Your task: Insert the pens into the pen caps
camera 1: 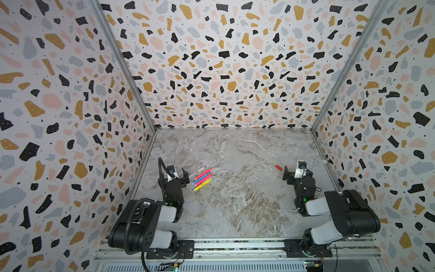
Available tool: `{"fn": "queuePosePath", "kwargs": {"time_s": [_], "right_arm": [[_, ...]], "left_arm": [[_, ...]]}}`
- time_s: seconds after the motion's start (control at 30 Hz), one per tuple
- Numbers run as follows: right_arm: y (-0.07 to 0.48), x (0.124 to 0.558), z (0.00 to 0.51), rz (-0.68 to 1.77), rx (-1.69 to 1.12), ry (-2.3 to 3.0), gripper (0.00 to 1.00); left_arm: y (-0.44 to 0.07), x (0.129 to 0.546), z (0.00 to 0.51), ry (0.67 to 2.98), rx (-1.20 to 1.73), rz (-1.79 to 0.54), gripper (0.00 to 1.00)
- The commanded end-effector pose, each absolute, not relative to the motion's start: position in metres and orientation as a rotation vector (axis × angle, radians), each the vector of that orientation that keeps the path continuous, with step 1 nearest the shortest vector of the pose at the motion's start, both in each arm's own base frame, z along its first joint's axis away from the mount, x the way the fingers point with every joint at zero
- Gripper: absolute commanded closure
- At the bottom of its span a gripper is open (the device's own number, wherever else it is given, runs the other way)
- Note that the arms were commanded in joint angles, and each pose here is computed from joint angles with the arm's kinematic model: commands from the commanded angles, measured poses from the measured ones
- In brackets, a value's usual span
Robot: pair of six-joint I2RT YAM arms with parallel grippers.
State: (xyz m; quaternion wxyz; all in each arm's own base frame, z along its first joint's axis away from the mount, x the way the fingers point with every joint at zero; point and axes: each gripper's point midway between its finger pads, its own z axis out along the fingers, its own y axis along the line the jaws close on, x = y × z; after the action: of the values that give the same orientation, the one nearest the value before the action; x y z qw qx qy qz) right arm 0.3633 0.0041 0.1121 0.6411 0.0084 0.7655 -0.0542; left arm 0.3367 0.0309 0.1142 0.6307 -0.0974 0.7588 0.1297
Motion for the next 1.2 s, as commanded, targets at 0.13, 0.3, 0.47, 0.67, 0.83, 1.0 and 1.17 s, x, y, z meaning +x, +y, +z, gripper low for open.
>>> {"fn": "queuePosePath", "kwargs": {"time_s": [0.13,0.3,0.47,0.67,0.83,1.0,1.17], "right_arm": [[0.005,0.365,0.124,-0.121,0.023,1.706,0.01],[-0.006,0.356,0.134,-0.118,0.085,1.673,0.01],[0.031,0.33,0.182,-0.242,-0.052,1.533,0.01],[0.034,0.329,0.252,0.187,0.344,1.631,0.01],[0.093,0.31,0.272,0.576,-0.017,1.69,0.01],[0.13,0.305,0.262,0.639,-0.193,1.867,0.01],[0.14,0.31,0.237,0.569,-0.154,2.086,0.01]], "left_arm": [[0.035,0.341,0.135,1.661,-0.263,0.295,0.0],[0.035,0.344,0.169,1.67,-0.339,0.442,0.01],[0.026,0.343,0.22,1.608,-0.483,0.289,0.0],[-0.025,0.358,0.242,1.74,-0.36,-0.041,0.0],[-0.084,0.357,0.24,1.898,-0.15,-0.323,0.0],[-0.118,0.342,0.212,2.098,0.024,-0.309,0.0],[-0.124,0.324,0.161,2.251,0.02,-0.253,0.0]]}}
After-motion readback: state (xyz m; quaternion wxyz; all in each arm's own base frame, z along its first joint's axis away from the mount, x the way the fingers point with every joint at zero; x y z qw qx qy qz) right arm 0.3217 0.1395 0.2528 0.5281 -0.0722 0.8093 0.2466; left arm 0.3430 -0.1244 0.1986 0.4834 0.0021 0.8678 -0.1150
